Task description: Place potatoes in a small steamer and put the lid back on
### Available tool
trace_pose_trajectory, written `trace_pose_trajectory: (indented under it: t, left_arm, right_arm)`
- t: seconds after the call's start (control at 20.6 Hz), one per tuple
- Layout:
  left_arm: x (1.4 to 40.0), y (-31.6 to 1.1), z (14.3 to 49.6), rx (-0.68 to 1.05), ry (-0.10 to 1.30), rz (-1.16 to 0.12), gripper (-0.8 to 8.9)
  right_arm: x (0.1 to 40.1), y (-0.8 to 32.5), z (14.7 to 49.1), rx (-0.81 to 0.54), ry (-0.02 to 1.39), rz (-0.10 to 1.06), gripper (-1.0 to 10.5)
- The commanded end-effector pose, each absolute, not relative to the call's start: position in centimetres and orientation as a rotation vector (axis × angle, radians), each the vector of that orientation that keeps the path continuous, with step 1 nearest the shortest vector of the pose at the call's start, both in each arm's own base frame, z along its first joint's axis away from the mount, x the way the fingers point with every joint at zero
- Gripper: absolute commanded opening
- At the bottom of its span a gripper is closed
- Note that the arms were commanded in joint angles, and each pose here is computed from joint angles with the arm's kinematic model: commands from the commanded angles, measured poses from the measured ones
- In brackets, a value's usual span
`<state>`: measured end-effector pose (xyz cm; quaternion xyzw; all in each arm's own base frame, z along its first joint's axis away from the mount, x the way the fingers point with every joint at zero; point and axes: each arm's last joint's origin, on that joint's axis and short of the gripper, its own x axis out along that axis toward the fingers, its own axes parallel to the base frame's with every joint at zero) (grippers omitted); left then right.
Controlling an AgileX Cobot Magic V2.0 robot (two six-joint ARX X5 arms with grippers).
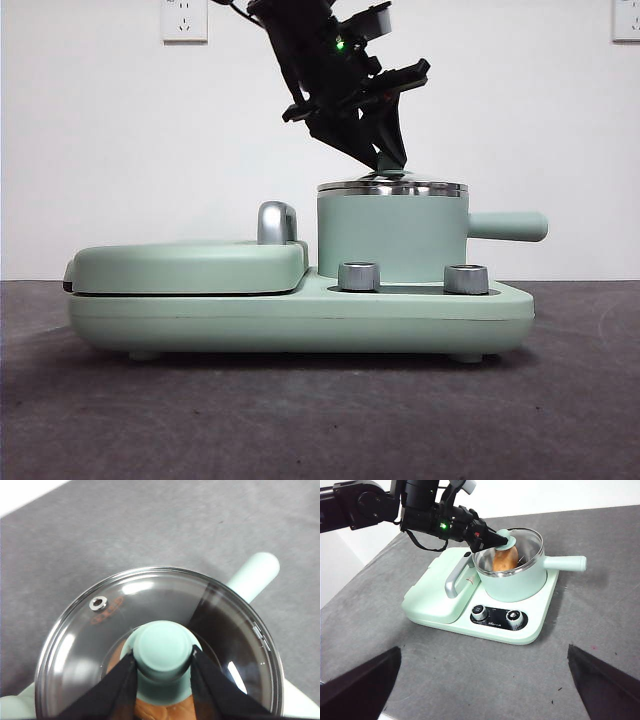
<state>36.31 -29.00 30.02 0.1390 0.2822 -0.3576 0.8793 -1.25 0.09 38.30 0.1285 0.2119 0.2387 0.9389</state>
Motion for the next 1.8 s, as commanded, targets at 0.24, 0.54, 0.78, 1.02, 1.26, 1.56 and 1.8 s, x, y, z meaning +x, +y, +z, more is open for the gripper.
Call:
trace_pose_trajectory:
  t: [0.24, 0.54, 0.78, 1.02, 1.26, 1.56, 1.8]
  left_arm:
    - [36.6, -29.7, 28.4, 0.340, 0.630, -0.814, 0.06]
    - [36.5, -29.4, 29.4, 0.298, 0.625, -0.800, 4.36]
    - [34.2, -26.2, 36.6, 0.271, 0.627, -0.738, 5.35]
    - [28.4, -20.1, 41.4, 0.265, 0.806, -0.692, 4.58]
    - [21.1, -14.5, 39.4, 0.197, 0.851, -0.729, 4.35]
    - [14.2, -9.9, 35.8, 0.085, 0.771, -0.701, 4.28]
    - [10.6, -7.5, 35.4, 0.036, 0.630, -0.695, 0.06]
  right_arm:
    - [-1.3, 0.0, 38.7, 0.274, 0.411, 0.490, 5.5]
    - [-1.3, 0.0, 38.7, 0.273, 0.411, 0.491, 5.4]
    - [-1.3, 0.0, 38.7, 0.272, 0.411, 0.491, 5.4]
    - [-1.3, 0.1, 38.7, 0.263, 0.413, 0.502, 5.5]
    - [0.0, 0.8, 38.6, 0.220, 0.478, 0.574, 5.4]
    - [0.7, 1.1, 38.6, 0.190, 0.498, 0.575, 5.3]
    - [0.9, 1.1, 38.4, 0.195, 0.521, 0.539, 0.1]
